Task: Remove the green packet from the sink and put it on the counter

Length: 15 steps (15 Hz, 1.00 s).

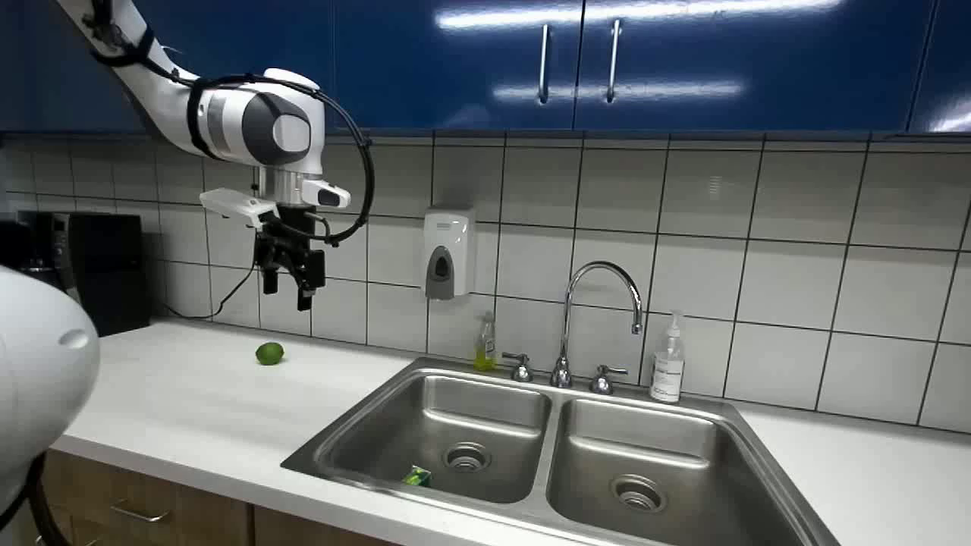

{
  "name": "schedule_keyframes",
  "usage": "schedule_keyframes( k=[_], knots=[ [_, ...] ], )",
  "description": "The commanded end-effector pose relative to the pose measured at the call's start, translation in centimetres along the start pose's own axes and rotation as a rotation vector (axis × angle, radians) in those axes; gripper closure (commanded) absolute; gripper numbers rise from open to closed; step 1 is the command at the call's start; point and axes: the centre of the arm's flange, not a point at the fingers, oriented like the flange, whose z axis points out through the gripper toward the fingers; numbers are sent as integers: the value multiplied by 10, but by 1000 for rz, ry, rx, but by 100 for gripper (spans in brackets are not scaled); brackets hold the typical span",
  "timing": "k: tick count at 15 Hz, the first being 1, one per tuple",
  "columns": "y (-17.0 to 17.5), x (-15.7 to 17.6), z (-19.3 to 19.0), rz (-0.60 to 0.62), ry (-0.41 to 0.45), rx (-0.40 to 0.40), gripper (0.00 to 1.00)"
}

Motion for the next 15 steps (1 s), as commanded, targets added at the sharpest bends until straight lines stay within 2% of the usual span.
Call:
schedule_keyframes(
  k=[1,8,11,15],
  knots=[
    [0,0,0,0,0,0,0],
    [0,0,0,0,0,0,0],
    [8,20,27,18,10,-9,0],
    [36,57,76,42,29,-53,0]
  ],
)
